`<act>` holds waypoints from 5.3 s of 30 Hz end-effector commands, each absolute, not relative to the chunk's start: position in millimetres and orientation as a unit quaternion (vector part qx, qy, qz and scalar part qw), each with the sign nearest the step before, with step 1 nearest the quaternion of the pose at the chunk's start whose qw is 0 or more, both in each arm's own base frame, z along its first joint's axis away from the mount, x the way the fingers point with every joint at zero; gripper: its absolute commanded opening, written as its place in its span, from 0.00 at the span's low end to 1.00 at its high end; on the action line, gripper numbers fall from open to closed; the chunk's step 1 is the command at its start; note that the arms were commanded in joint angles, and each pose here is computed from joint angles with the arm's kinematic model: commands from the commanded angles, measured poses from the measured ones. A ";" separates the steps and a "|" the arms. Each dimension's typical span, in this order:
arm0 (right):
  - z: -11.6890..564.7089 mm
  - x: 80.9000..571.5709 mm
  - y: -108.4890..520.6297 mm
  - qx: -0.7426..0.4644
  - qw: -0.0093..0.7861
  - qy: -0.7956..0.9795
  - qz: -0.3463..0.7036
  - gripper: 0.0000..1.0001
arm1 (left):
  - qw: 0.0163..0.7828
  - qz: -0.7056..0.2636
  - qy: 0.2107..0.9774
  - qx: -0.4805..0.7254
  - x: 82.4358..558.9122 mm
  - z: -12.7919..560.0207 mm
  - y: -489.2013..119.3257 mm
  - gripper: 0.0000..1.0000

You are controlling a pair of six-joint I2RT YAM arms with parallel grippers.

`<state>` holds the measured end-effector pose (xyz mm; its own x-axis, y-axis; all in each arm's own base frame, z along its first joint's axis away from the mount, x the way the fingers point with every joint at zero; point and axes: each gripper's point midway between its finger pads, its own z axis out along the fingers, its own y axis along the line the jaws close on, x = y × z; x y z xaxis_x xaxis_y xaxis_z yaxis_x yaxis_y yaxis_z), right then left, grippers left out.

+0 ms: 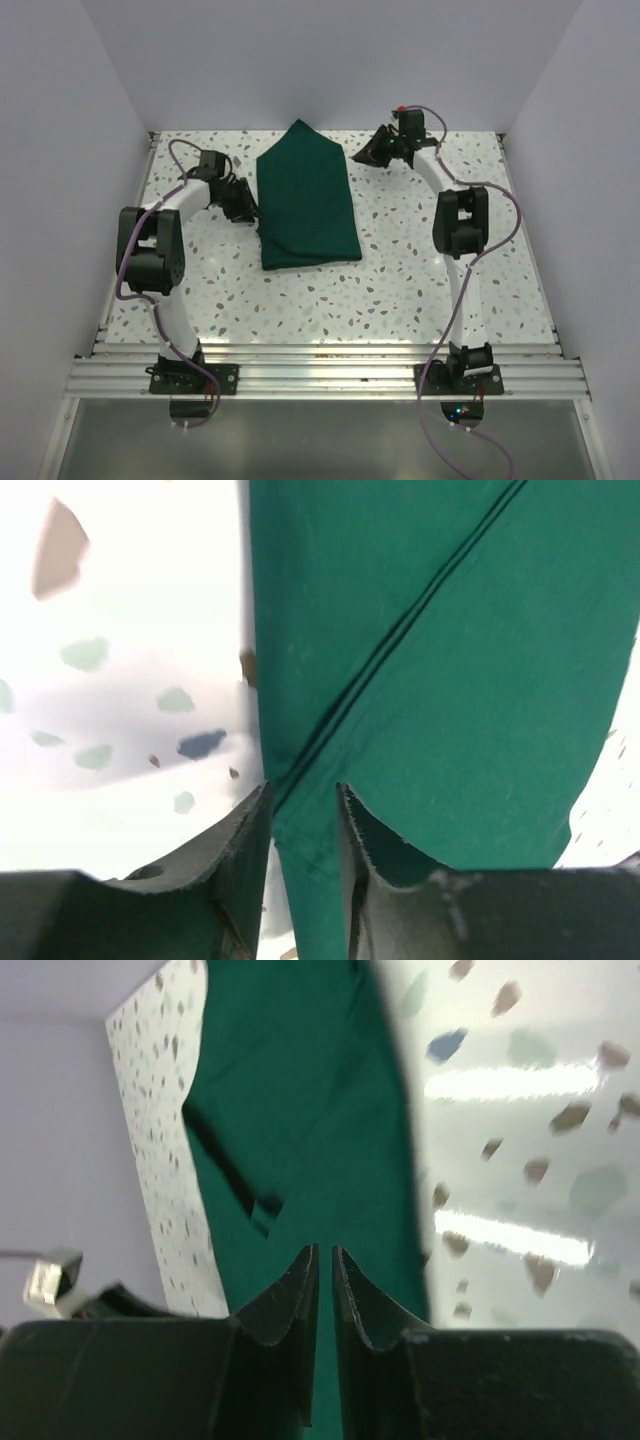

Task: Prepare the surgical pack

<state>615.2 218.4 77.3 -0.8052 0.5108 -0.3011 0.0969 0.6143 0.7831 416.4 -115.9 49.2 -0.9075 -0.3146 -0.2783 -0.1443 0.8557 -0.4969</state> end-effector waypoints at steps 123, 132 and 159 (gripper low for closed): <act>49.1 587.0 234.0 0.046 0.255 0.894 0.367 0.65 | 0.389 -0.261 0.873 -0.135 571.9 49.2 -76.1 0.61; 20.4 598.1 240.8 0.049 0.241 0.897 0.369 0.61 | 0.377 -0.266 0.876 -0.142 599.8 18.0 -91.6 0.59; 8.4 590.3 247.8 0.056 0.216 0.896 0.383 0.45 | 0.323 -0.210 0.911 -0.150 565.2 11.1 -80.3 0.51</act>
